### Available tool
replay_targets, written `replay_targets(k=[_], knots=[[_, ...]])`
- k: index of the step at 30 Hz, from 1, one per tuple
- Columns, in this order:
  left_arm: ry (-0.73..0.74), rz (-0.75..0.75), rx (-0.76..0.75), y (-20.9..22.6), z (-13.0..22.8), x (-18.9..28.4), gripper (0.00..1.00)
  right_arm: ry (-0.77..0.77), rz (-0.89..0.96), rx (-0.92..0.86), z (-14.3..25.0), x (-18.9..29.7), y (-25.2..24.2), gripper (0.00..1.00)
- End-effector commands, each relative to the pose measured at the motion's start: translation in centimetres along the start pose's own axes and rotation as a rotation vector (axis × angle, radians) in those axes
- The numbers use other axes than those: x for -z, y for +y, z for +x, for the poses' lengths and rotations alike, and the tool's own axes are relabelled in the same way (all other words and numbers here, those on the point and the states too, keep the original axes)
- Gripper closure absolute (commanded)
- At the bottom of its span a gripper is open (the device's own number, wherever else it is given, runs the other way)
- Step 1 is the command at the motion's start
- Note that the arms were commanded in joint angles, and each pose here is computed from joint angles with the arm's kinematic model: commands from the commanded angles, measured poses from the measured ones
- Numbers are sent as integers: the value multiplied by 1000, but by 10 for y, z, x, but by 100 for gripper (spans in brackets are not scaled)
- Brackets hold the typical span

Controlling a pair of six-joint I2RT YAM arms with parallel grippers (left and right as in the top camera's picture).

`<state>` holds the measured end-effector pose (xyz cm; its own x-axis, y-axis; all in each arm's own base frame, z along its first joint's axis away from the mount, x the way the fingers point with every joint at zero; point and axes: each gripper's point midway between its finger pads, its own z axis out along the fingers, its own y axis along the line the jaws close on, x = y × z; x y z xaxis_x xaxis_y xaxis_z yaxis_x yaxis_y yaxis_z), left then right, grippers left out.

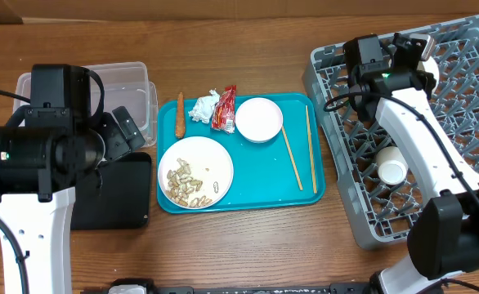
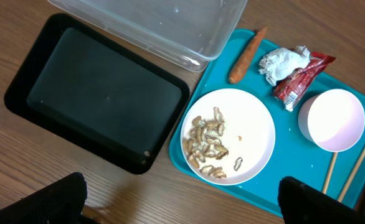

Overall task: Sort waste into correct bins and load items into the dishwasher
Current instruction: 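Stand the white saucer upright in the rack's back slots, release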

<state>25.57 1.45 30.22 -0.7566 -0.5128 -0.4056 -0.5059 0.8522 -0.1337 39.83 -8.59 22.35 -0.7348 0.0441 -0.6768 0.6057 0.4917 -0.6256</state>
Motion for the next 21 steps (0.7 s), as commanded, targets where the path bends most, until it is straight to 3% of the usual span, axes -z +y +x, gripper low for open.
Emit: replay_targets(k=[1, 11, 21], knots=[[-102, -41, 59, 17, 0, 22, 0, 36, -29, 10, 10, -6, 15, 96], [-283, -12, 125, 69, 40, 86, 0, 47, -21, -7, 28, -12, 25, 96], [-330, 25, 126, 79, 53, 101, 0, 17, 33, -3, 30, -20, 31, 96]])
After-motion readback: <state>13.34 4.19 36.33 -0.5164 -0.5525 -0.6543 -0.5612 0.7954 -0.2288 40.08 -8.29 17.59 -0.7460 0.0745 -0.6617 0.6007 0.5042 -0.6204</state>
